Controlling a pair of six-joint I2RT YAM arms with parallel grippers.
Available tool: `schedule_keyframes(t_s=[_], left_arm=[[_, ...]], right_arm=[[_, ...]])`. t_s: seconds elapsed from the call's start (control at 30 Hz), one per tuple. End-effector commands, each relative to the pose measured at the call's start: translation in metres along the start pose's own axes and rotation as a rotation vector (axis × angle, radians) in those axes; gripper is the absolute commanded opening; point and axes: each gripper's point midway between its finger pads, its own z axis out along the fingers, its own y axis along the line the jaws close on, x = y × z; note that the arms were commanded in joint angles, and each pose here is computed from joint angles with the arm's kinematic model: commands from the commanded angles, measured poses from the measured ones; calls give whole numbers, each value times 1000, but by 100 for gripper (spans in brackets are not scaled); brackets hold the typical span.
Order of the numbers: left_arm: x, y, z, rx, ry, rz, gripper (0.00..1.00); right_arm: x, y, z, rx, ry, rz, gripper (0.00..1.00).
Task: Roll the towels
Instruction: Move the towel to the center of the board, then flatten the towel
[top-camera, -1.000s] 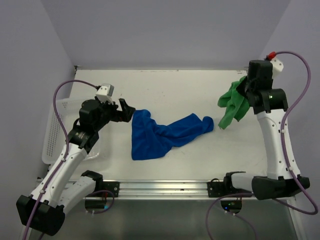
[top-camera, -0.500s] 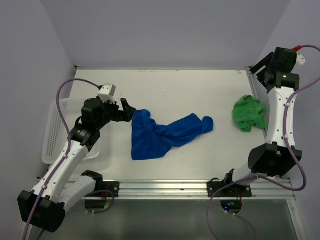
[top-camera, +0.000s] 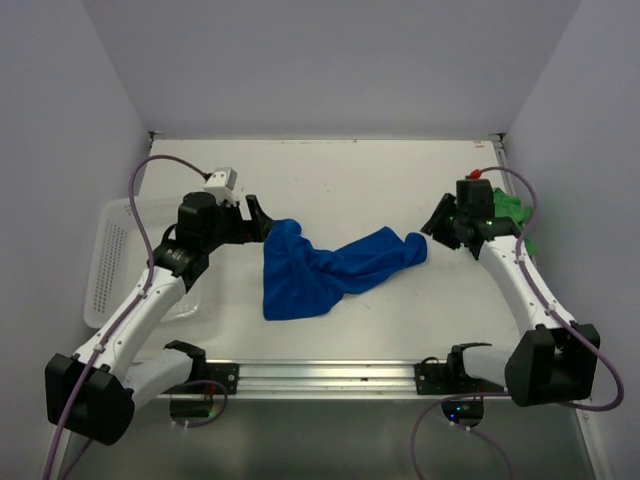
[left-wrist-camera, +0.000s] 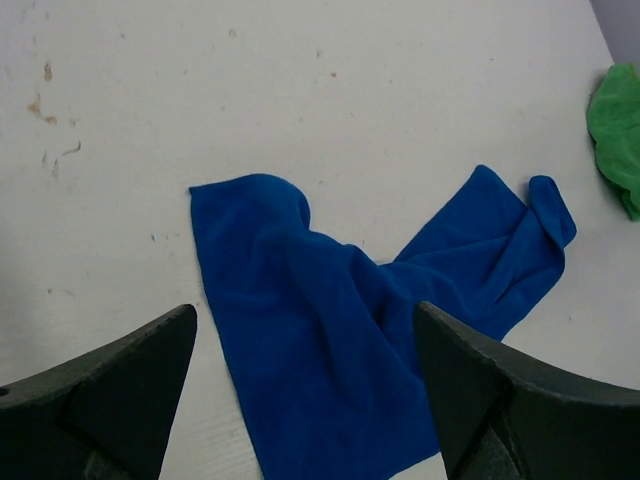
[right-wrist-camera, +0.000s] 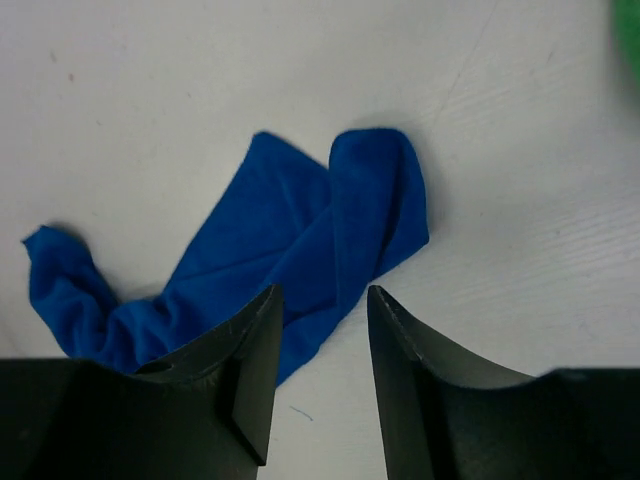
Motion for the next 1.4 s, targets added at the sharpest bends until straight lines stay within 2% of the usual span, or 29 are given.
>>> schedule_keyframes(t_s=[0.0, 0.07, 0.27, 0.37, 0.5, 0.6, 0.7, 0.9, 1.17, 1.23, 1.33, 1.37], left_arm=[[11, 9, 7, -91, 73, -126, 91], [26, 5, 6, -73, 100, -198, 90], [55, -14, -12, -59, 70, -281, 89], [85, -31, -15, -12, 118, -325, 89], [122, -41, -14, -21, 179, -321, 86], [142, -40, -13, -81, 211, -291, 86], [157, -48, -15, -74, 243, -273, 86], [178, -47, -12, -83, 280, -267, 86], [195, -36, -15, -110, 296, -279, 86], [197, -34, -15, -113, 297, -277, 86], [201, -32, -15, -117, 300, -277, 86], [202, -32, -14, -115, 302, -279, 86]], right_arm=[[31, 14, 20, -54, 39, -28, 42], [41, 14, 28, -63, 48, -28, 41], [44, 12, 57, 18, 76, -49, 41], [44, 14, 73, 57, 69, -58, 42], [42, 19, 96, 81, 88, -56, 44], [37, 22, 112, 120, 89, -78, 46], [36, 22, 124, 166, 100, -115, 47], [50, 11, 142, 246, 155, -171, 46], [77, -11, 144, 305, 218, -212, 46], [78, -14, 143, 309, 214, -215, 44], [80, -18, 143, 323, 218, -231, 34], [79, -18, 143, 326, 218, -235, 27]])
